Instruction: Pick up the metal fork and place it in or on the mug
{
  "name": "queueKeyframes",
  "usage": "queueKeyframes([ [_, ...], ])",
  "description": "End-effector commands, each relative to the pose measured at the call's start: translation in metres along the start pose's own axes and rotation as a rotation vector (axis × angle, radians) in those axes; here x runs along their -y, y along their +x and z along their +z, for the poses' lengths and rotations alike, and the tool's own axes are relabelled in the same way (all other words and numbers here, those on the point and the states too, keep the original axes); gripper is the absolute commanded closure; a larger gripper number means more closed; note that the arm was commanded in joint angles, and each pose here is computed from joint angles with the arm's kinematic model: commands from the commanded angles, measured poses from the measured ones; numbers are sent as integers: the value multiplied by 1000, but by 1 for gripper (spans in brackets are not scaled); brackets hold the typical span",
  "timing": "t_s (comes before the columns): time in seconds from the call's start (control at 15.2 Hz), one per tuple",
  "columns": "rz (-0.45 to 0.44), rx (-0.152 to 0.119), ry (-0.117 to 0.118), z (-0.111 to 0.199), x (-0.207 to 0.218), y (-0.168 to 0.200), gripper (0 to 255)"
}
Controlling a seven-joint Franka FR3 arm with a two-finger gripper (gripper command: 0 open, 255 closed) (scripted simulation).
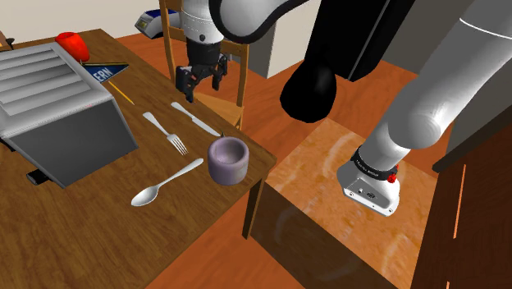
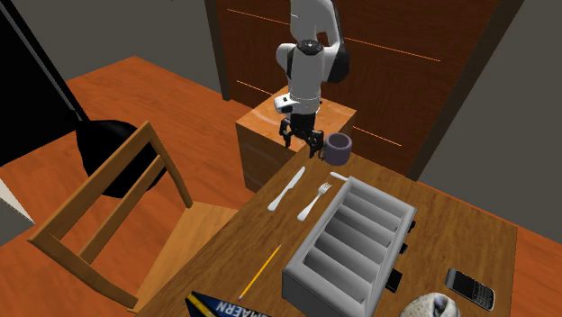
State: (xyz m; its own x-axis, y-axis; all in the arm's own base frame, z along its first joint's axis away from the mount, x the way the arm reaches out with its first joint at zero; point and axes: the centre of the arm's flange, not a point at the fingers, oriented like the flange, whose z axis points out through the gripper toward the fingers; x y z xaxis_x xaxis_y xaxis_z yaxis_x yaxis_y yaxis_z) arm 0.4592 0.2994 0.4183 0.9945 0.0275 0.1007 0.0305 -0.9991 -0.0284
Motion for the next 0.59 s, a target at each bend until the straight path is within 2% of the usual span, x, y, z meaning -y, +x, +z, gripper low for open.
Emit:
queueKeyframes([
  [0.0, -3, -9, -6, 15, 22, 10, 0],
  [0.53, -18, -40, -34, 71, 103, 52, 0],
])
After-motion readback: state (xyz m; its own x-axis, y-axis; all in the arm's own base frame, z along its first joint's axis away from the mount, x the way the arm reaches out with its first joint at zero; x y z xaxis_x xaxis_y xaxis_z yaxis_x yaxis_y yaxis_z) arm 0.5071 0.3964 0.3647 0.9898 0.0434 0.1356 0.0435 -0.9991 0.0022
